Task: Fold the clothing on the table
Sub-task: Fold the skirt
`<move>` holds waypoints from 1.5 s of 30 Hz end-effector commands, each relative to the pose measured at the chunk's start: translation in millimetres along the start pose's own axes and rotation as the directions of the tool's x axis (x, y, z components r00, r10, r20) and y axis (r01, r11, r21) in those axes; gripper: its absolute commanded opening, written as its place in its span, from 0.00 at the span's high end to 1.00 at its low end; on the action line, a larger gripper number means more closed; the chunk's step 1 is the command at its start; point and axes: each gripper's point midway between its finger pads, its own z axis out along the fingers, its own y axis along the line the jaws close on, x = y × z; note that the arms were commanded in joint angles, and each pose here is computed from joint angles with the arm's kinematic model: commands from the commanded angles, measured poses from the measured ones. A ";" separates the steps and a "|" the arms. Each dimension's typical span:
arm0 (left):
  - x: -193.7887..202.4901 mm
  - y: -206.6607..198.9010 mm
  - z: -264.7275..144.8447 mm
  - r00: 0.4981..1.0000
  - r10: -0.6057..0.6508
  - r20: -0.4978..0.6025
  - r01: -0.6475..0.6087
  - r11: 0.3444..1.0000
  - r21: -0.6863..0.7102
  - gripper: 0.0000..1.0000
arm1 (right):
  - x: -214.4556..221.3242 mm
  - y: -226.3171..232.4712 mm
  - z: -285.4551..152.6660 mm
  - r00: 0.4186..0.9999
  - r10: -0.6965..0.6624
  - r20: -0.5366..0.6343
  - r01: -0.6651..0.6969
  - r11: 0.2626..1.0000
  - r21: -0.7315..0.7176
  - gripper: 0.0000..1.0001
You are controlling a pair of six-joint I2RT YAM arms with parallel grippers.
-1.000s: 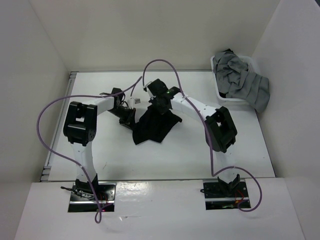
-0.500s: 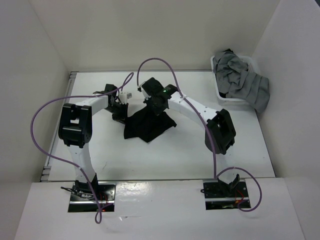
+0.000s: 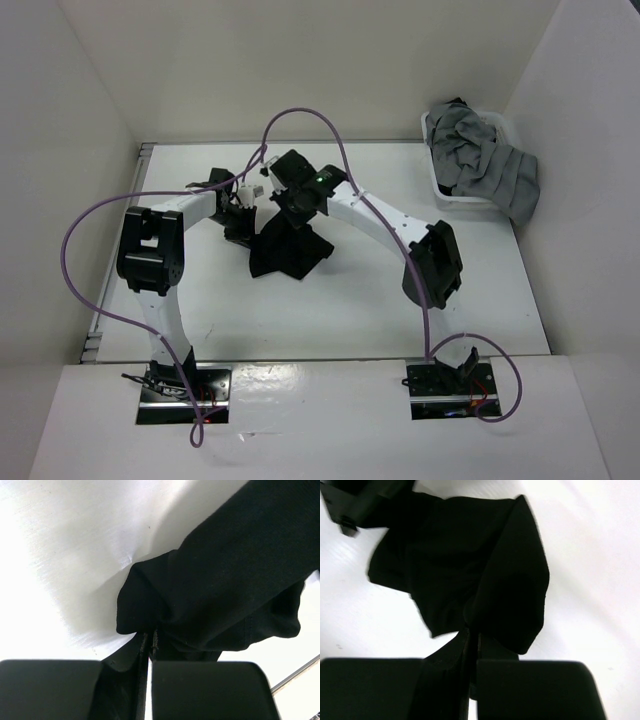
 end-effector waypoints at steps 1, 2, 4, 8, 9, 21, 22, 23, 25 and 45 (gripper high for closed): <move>13.6 9.5 9.7 0.999 -0.006 -0.038 0.005 1.000 -0.023 1.00 | -16.9 24.6 2.9 0.998 0.045 0.034 -0.042 0.996 -0.075 1.00; 13.6 9.5 9.7 0.999 -0.006 -0.038 0.005 1.000 -0.023 1.00 | -19.4 28.3 8.2 0.998 0.059 0.038 -0.055 0.994 -0.089 1.00; 13.6 9.5 9.7 0.999 -0.006 -0.038 0.005 1.000 -0.023 1.00 | -15.4 39.8 16.5 0.998 0.058 0.018 -0.056 0.991 -0.124 1.00; 15.6 7.5 9.3 0.999 -0.010 -0.045 0.010 1.000 -0.013 1.00 | -9.3 60.4 28.8 0.998 0.057 0.001 -0.056 0.983 -0.174 1.00; 15.6 7.5 9.3 0.999 -0.010 -0.045 0.010 1.000 -0.013 1.00 | -10.7 68.1 31.1 0.998 0.061 0.013 -0.057 0.980 -0.192 1.00; 17.2 5.8 12.0 0.999 -0.005 -0.052 0.005 1.000 0.006 1.00 | -28.3 109.6 20.1 0.994 0.076 0.073 -0.044 0.929 -0.368 0.99; 17.2 5.8 12.0 0.999 -0.005 -0.052 0.005 1.000 0.006 1.00 | -26.9 111.7 21.3 0.995 0.067 0.075 -0.034 0.924 -0.380 0.97; 17.2 5.8 12.0 0.999 -0.005 -0.052 0.005 1.000 0.006 1.00 | -25.8 116.7 21.8 0.995 0.066 0.075 -0.030 0.913 -0.407 0.96; 17.2 5.8 12.0 0.999 -0.005 -0.052 0.005 1.000 0.006 1.00 | -32.2 125.4 16.9 0.992 0.069 0.106 -0.012 0.889 -0.457 0.92; -2.1 72.6 -88.9 0.975 -0.144 0.171 0.162 0.983 -0.090 0.84 | -59.9 -2.0 -131.4 0.907 0.102 0.408 0.071 0.919 -0.387 0.12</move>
